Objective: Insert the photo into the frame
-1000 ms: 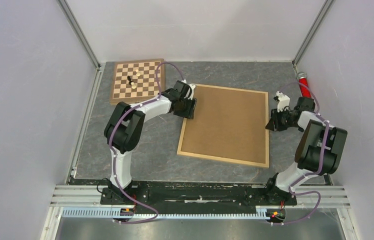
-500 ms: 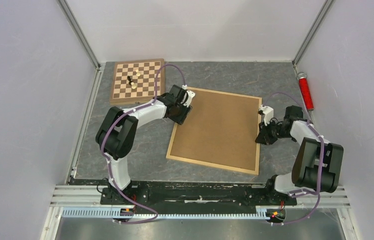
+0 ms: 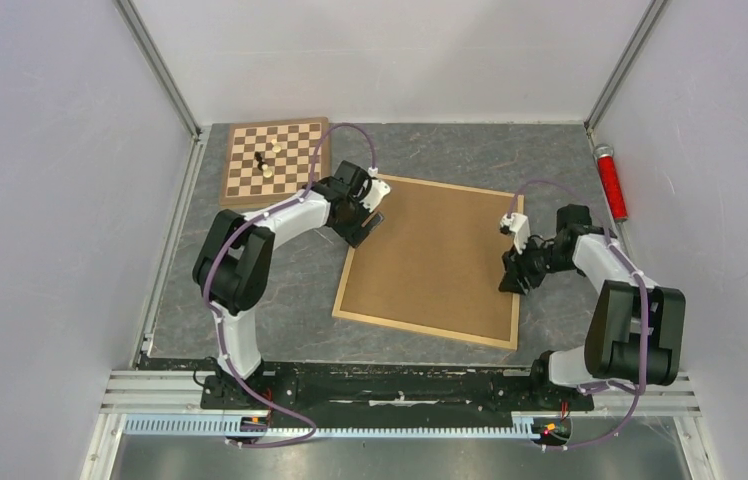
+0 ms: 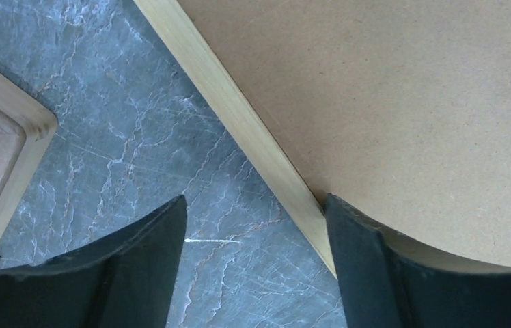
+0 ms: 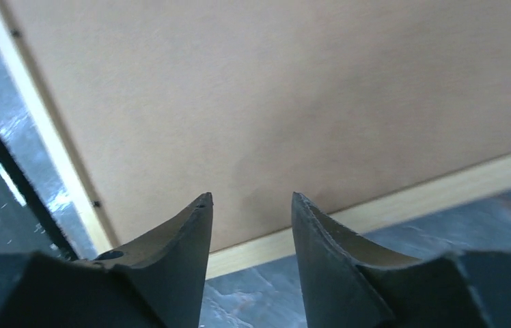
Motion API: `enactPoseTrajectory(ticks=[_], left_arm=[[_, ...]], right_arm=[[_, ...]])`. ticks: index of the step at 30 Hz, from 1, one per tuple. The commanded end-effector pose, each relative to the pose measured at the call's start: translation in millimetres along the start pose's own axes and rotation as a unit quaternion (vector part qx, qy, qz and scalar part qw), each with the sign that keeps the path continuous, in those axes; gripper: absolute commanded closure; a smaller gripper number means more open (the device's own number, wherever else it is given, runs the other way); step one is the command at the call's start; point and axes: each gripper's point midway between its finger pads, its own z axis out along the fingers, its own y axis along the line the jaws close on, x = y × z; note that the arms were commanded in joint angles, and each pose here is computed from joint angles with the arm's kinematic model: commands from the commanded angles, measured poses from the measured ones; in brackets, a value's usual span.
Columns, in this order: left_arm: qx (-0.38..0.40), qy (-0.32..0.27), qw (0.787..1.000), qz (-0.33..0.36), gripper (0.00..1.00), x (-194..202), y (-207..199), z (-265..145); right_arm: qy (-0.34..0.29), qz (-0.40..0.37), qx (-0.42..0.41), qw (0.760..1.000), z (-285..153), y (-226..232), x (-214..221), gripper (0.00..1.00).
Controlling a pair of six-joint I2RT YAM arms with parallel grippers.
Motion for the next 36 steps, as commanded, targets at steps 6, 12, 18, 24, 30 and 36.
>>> enactPoseTrajectory(ticks=[6,12,18,24,30,36], left_arm=[[0.084,-0.085,0.992,0.049,0.14,-47,-34,-77],[0.157,-0.07,0.974,0.145,0.16,-41,-111,-100],[0.201,-0.032,0.94,0.274,0.2,-15,-197,-105],[0.227,-0.024,0.908,0.35,0.21,-1,-249,-107],[0.241,-0.037,0.89,0.384,0.24,-3,-282,-97],[0.233,-0.052,0.885,0.4,0.29,-12,-315,-78]], right_arm=[[-0.053,-0.027,0.186,0.981,-49,-79,-72,0.5],[-0.079,0.035,0.245,0.966,-65,-101,-73,0.52],[-0.098,0.089,0.299,0.945,-94,-117,-61,0.53],[-0.09,0.099,0.304,0.943,-98,-113,-44,0.54],[-0.087,0.105,0.298,0.945,-95,-107,-31,0.56],[-0.084,0.117,0.294,0.945,-94,-110,-17,0.57]])
